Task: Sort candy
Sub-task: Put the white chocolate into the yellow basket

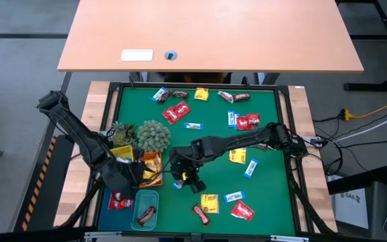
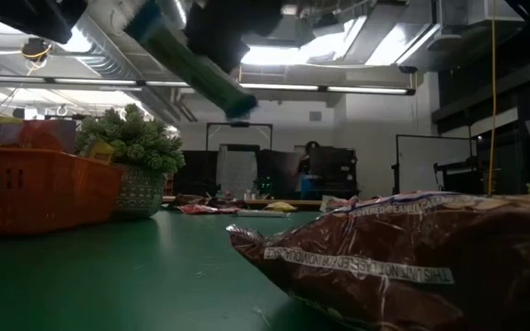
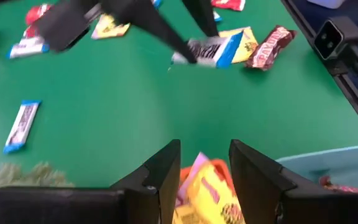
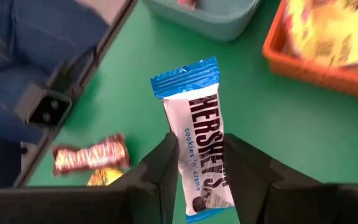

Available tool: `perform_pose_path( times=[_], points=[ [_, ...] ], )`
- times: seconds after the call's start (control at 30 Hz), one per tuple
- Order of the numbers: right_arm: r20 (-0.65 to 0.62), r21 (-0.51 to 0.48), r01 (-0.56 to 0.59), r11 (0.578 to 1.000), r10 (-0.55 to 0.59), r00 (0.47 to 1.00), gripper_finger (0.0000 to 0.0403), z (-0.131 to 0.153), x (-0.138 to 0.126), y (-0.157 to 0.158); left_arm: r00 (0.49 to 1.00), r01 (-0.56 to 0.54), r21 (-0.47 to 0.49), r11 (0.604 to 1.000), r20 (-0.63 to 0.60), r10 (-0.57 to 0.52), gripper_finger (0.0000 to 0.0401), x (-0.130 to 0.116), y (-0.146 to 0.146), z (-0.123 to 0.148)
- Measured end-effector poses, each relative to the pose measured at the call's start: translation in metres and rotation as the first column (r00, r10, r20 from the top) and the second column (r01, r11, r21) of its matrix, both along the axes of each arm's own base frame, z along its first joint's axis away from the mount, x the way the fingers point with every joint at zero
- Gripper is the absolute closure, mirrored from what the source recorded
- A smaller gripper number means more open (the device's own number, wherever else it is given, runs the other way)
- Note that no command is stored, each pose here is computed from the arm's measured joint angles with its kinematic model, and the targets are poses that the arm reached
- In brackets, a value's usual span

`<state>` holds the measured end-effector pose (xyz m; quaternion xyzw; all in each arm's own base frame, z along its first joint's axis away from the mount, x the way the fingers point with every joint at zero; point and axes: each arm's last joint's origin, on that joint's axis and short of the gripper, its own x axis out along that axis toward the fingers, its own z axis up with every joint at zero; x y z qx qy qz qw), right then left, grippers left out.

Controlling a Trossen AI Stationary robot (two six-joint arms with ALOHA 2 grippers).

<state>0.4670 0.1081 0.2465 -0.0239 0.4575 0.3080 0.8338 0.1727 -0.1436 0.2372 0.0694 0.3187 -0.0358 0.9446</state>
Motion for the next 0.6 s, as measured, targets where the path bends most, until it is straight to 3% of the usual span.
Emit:
perform_pose_path(
  times=[0.3,0.6],
  points=[
    [0.095,0.067,0.058,0.996,-0.064,0.993,0.0283,0.008,0.010,0.002,0.990,0.101,0.101,0.990,0.088,-0.110,0.0270,0.019,-0.017,-0.007],
    [0.133,0.123,0.102,0.987,-0.118,0.984,0.0283,0.013,0.016,0.003,0.977,0.115,0.173,0.978,0.157,-0.143,0.0270,0.024,-0.021,-0.003]
  ],
)
